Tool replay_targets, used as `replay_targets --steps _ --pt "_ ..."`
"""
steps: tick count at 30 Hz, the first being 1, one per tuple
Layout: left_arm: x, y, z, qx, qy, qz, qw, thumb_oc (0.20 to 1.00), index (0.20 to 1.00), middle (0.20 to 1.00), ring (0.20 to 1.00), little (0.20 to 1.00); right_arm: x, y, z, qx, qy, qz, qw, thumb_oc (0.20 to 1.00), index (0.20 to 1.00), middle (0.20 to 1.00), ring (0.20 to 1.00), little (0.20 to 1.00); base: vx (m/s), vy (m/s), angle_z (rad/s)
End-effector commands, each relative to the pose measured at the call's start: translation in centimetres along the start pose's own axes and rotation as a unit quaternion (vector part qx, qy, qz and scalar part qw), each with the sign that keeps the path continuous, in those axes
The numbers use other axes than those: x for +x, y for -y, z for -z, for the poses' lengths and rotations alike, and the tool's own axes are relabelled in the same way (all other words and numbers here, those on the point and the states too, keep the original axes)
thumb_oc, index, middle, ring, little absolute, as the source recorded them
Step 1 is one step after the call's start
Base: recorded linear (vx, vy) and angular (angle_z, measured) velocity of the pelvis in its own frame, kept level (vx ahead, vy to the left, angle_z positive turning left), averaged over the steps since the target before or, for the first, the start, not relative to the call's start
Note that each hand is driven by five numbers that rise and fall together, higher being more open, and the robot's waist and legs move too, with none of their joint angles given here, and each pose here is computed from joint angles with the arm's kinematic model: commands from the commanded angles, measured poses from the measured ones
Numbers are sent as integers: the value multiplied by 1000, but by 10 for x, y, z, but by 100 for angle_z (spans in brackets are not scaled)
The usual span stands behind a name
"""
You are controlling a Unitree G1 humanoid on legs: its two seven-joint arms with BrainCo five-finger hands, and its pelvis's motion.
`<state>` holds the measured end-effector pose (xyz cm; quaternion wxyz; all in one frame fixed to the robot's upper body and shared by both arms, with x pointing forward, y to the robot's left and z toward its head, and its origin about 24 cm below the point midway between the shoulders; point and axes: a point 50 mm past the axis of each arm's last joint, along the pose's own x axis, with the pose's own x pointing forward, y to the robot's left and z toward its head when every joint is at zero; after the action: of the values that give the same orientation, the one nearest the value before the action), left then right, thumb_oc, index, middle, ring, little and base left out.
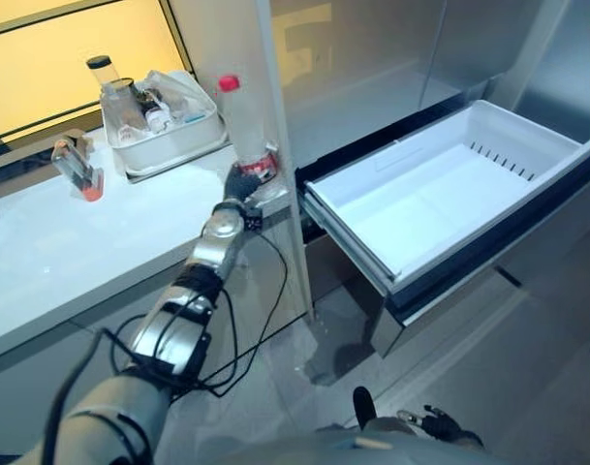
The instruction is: Take the drinks into the refrigerator
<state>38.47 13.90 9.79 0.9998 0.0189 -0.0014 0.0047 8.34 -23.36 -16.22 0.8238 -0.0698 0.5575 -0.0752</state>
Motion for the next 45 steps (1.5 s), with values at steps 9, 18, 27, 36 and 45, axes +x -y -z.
replay_targets --steps 9,18,27,36,45 --pt "-3 61 -31 -77 64 95 990 200 200 200 200 200 1 3 -8 28 23 22 999 1000 1000 1000 1000 1000 0 0 0" --pt "-21 34 -12 -74 78 87 990 200 200 200 200 200 2 6 -23 100 52 36 993 1000 1000 1000 1000 1000 0 0 0" --pt "-64 -3 13 -102 88 85 987 200 200 200 200 200 -6 45 -65 224 165 95 956 1000 1000 1000 1000 1000 -3 1 0" --pt "-102 -22 27 -108 93 92 985 200 200 200 200 200 -36 120 -104 335 291 223 868 1000 1000 1000 1000 1000 -14 0 1" --pt "-129 -32 30 -119 90 104 983 200 200 200 200 200 -77 161 -136 392 409 285 774 1000 1000 1000 1000 1000 0 0 0"
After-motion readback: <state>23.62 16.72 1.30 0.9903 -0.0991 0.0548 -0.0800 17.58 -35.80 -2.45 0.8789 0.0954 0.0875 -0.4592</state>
